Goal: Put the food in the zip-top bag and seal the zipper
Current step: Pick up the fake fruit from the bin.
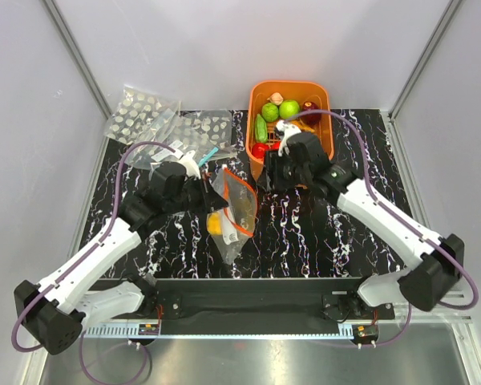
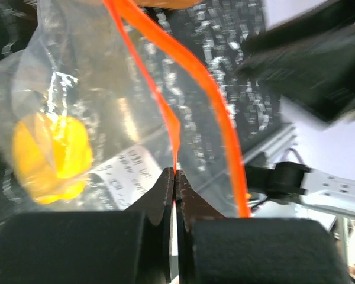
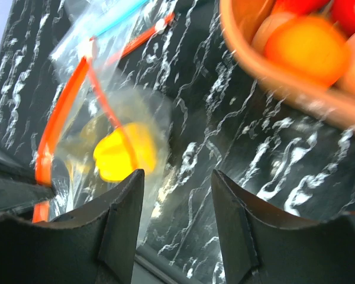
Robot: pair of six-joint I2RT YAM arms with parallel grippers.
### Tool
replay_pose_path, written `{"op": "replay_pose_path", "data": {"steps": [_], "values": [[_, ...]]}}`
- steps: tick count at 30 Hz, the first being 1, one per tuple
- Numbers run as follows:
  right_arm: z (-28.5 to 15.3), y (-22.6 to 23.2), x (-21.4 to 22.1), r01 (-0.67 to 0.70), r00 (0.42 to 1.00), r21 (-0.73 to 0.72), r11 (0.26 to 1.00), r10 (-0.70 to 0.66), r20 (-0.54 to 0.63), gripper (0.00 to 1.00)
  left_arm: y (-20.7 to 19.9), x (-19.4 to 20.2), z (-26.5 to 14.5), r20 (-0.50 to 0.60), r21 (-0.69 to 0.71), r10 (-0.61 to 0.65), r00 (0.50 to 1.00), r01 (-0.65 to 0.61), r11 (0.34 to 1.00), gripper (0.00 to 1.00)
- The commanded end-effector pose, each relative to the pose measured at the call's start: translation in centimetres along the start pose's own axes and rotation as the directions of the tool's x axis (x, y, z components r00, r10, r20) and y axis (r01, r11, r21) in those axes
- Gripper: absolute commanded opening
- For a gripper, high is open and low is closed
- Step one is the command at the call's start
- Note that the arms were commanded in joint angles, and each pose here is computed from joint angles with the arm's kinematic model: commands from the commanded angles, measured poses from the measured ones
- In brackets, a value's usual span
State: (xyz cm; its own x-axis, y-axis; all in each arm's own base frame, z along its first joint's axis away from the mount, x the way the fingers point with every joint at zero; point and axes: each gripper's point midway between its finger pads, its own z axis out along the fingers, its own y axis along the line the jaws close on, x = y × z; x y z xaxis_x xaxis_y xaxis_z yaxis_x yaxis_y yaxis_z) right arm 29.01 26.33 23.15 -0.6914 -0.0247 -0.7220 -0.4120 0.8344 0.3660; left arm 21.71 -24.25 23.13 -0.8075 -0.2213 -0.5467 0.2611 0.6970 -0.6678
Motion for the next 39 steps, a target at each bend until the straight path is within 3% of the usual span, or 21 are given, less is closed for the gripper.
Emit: {"op": "replay_pose_path", "data": {"steps": [1, 4, 12, 20, 21, 22, 25, 26, 30, 39], "values": [[0.1, -0.7, -3.8, 0.096, 0.994, 0.093, 0.991, -0.100, 0.043, 0.56, 2.5, 1.1, 0.2, -0.024, -0.063, 0.035, 0.999, -0.037, 0.997, 0.00], [0.1, -2.5, -7.4, 0.095, 0.990, 0.161, 0.982, -0.111, 0.091, 0.56, 2.9, 1.9, 0.5, -0.029, -0.040, 0.032, 0.999, -0.033, 0.999, 0.00], [4.5, -10.7, -13.6, 0.070, 0.991, 0.329, 0.942, -0.104, 0.088, 0.56, 2.7, 2.0, 0.4, -0.018, -0.008, 0.076, 0.997, -0.076, 0.997, 0.00], [9.7, -21.5, -16.9, 0.099, 0.992, 0.520, 0.848, -0.127, 0.018, 0.60, 2.4, 2.1, 0.5, -0.034, 0.006, 0.096, 0.995, -0.096, 0.995, 0.00], [9.0, -22.6, -18.8, 0.083, 0.988, 0.555, 0.828, -0.139, 0.060, 0.61, 2.4, 2.0, 0.5, -0.032, 0.006, 0.104, 0.994, -0.104, 0.995, 0.00], [10.8, -24.2, -17.7, 0.117, 0.989, 0.567, 0.815, -0.146, 0.006, 0.62, 2.6, 2.0, 0.5, -0.035, -0.004, 0.102, 0.994, -0.102, 0.995, 0.00], [11.9, -27.3, -18.8, 0.109, 0.988, 0.609, 0.786, -0.152, 0.019, 0.69, 2.6, 2.0, 0.4, -0.040, -0.008, 0.113, 0.993, -0.114, 0.993, 0.00], [12.1, -28.0, -18.9, 0.108, 0.988, 0.621, 0.776, -0.156, 0.023, 0.77, 2.6, 2.0, 0.5, -0.041, -0.008, 0.115, 0.993, -0.115, 0.993, 0.00], [13.0, -30.3, -19.9, 0.127, 0.979, 0.662, 0.738, -0.202, 0.038, 0.91, 2.3, 1.9, 0.3, -0.052, -0.002, 0.120, 0.991, -0.120, 0.993, 0.00], [16.3, -33.0, -19.5, 0.160, 0.968, 0.661, 0.733, -0.248, 0.040, 0.93, 2.2, 0.9, -0.5, -0.036, -0.040, 0.139, 0.990, -0.140, 0.989, 0.00]]}}
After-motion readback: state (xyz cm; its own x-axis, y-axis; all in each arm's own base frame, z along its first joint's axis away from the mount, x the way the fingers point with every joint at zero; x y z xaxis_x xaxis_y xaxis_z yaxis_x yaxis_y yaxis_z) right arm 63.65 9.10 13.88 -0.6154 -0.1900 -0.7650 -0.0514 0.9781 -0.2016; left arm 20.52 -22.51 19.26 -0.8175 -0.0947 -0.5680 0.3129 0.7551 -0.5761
